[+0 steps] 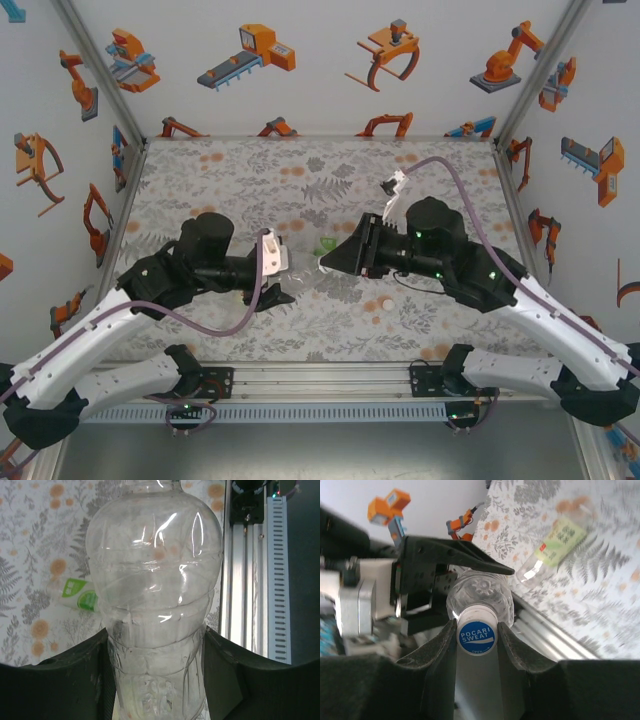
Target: Screw on the bottle caps
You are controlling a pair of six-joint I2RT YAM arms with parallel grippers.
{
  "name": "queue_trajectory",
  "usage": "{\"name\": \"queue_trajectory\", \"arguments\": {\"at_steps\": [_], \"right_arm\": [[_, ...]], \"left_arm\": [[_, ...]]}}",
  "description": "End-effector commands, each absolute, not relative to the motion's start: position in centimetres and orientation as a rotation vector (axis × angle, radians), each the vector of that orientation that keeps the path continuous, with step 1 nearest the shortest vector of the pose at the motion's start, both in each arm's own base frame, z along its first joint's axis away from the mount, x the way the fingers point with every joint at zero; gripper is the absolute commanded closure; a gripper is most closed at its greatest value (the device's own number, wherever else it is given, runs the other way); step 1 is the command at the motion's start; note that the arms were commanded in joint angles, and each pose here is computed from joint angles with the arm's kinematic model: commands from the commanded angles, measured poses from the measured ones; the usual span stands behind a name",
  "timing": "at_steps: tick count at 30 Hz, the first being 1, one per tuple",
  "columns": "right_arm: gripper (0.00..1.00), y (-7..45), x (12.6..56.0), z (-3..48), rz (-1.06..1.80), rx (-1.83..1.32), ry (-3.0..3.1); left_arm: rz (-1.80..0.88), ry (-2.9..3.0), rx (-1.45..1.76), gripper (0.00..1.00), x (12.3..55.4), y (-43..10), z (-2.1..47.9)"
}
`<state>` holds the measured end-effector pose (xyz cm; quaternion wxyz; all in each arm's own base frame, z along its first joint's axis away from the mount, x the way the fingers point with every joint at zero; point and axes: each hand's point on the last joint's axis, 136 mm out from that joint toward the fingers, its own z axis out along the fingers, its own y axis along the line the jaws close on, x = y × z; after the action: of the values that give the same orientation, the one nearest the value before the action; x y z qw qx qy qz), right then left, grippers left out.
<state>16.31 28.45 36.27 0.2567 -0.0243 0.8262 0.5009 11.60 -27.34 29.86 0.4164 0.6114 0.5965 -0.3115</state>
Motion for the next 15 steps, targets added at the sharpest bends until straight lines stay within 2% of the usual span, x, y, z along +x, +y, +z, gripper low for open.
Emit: {"name": "queue_trajectory", "arguments": {"at_steps": [1,2,4,9,15], "right_arm": [[1.00,27.9,17.5,33.3,1.356,0.372,2.383],[1.00,27.6,17.6,33.3,1.333,0.377,2.388],[0.91,27.2,17.6,34.0,1.322,0.343,2.363],[0.64,26.6,17.6,37.4,1.299,0.157,2.248],[0.47,26.3,17.4,40.9,1.275,-0.076,2.075]], "left_arm": [[-0.866,1.355,1.543,1.00,10.4,-28.6,32.2],[-0.869,1.354,1.545,1.00,10.4,-28.6,32.2],[-0.874,1.360,1.549,1.00,10.4,-28.7,32.1],[-0.862,1.359,1.546,1.00,10.4,-28.6,32.0],[-0.878,1.351,1.553,1.00,10.3,-28.8,32.3]]}}
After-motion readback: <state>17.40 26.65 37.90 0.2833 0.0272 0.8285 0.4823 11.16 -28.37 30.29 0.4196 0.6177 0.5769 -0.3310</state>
